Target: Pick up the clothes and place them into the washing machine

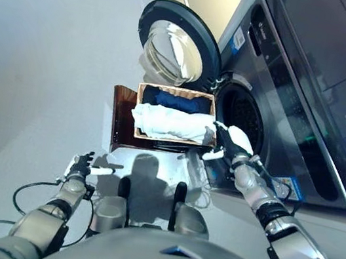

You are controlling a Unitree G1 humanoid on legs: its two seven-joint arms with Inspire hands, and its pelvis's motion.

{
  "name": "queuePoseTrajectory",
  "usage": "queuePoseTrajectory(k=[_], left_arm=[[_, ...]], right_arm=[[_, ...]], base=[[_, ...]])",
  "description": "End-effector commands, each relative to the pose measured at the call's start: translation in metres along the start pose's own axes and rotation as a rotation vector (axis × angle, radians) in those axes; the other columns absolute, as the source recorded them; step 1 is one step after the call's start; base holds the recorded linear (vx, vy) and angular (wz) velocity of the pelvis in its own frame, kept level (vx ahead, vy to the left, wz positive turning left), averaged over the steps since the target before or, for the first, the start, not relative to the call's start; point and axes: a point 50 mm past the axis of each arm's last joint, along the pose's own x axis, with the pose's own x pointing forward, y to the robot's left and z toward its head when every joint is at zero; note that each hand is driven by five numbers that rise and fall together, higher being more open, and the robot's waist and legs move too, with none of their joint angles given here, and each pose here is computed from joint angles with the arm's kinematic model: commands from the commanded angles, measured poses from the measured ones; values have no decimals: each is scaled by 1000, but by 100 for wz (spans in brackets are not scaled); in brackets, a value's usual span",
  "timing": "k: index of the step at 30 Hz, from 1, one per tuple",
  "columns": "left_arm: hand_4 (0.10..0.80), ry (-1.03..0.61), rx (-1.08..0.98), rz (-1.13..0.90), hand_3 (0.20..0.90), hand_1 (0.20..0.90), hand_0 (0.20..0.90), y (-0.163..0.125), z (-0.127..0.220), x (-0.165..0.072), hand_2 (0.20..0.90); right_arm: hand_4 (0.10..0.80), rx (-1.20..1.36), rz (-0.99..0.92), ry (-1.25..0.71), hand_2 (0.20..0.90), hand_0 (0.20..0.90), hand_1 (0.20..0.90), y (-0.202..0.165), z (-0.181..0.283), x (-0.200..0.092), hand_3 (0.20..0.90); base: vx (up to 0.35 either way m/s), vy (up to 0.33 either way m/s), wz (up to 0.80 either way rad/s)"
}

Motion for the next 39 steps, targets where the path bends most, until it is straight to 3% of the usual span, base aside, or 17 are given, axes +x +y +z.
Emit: queuePoseTrajectory(k=[1, 5, 11, 21, 31, 39], left_arm=[[800, -88, 28, -12, 900, 900, 900, -6, 20, 2, 900], [800, -138, 2, -32, 900, 900, 900, -9, 31, 2, 900], [800, -298, -55, 30, 900, 900, 900, 4, 92, 8, 900], [800, -310, -71, 100, 900, 900, 900, 20, 109, 12, 900], [800, -352, -132, 117, 900, 900, 900, 23, 131, 11, 900], [800, -413, -259, 118, 900, 900, 900, 18, 155, 6, 900]], right_arm=[[800, -158, -130, -112, 900, 900, 900, -59, 9, 13, 900], [800, -249, -147, -150, 900, 900, 900, -71, 11, 12, 900], [800, -500, -317, -327, 900, 900, 900, -133, 59, 26, 900], [800, -619, -483, -393, 900, 900, 900, -167, 91, 33, 900], [800, -702, -524, -307, 900, 900, 900, -176, 98, 49, 900], [800, -845, -518, -73, 900, 900, 900, -187, 74, 58, 900]], base=[[90, -3, 10], [27, -12, 8], [-332, -69, 14], [-73, 17, 12], [-6, 13, 4], [34, 2, 7]])
